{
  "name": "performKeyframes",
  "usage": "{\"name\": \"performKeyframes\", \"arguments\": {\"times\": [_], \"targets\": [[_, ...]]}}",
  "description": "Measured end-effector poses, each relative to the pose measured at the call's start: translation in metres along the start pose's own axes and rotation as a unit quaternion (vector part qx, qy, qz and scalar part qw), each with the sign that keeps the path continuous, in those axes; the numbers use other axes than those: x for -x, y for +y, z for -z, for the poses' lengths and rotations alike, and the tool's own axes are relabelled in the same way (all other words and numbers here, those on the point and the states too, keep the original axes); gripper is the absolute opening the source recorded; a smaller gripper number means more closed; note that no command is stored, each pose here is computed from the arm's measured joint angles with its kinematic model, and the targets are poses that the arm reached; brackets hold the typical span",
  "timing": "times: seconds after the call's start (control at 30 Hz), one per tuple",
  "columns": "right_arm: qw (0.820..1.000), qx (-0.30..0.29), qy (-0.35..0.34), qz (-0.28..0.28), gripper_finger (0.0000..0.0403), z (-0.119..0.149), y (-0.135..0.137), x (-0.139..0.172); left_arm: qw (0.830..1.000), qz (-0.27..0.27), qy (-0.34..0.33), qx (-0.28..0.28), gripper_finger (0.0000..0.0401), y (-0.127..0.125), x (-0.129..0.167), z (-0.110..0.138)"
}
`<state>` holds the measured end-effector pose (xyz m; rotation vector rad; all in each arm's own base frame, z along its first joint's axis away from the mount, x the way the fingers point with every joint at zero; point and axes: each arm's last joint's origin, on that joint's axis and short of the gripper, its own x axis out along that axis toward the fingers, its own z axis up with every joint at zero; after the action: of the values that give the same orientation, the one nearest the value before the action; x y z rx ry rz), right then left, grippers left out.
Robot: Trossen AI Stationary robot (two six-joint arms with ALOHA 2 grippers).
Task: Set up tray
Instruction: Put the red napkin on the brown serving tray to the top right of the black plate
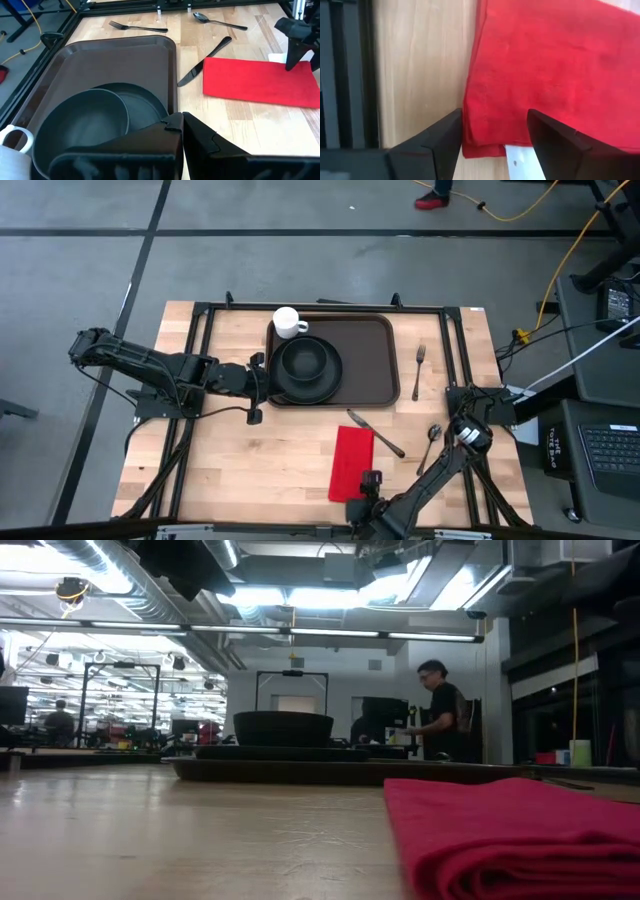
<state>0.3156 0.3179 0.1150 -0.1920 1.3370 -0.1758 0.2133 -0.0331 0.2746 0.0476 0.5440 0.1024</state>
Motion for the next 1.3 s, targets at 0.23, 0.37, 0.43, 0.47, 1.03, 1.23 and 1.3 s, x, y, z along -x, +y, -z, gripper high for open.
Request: {"name": "performKeyframes", "arguments": {"times": [0.23, 0.37, 0.43, 0.47, 1.03, 1.23, 1.3], "targets": [[1.000, -0.010, 0.011, -0.014, 0.0156, -0.006, -0.004, -0.003, 1.000, 0.000, 0.000, 0.000, 0.0006, 0.000, 0.000, 0.000], [1.000, -0.016, 0.012, -0.020, 0.0094, -0.008, -0.005, -0.004, 1.000, 0.000, 0.000, 0.000, 0.0007, 0.000, 0.000, 0.000], [1.000, -0.015, 0.007, -0.012, 0.0061, -0.008, -0.005, -0.006, 1.000, 0.000, 0.000, 0.000, 0.0007, 0.000, 0.000, 0.000], [1.000, -0.015, 0.004, -0.008, 0.0046, -0.008, -0.005, -0.007, 1.000, 0.000, 0.000, 0.000, 0.0007, 0.000, 0.000, 0.000], [0.999, -0.035, -0.006, 0.020, 0.0021, -0.014, -0.003, 0.005, 1.000, 0.002, 0.000, 0.000, 0.0008, 0.000, 0.000, 0.000], [0.998, -0.027, 0.002, 0.052, 0.0021, -0.020, -0.009, 0.020, 1.000, 0.002, 0.000, 0.000, 0.0004, 0.000, 0.000, 0.000], [0.998, -0.040, -0.005, 0.057, 0.0021, -0.024, -0.011, 0.028, 1.000, 0.002, 0.000, 0.000, 0.0004, 0.000, 0.000, 0.000]]}}
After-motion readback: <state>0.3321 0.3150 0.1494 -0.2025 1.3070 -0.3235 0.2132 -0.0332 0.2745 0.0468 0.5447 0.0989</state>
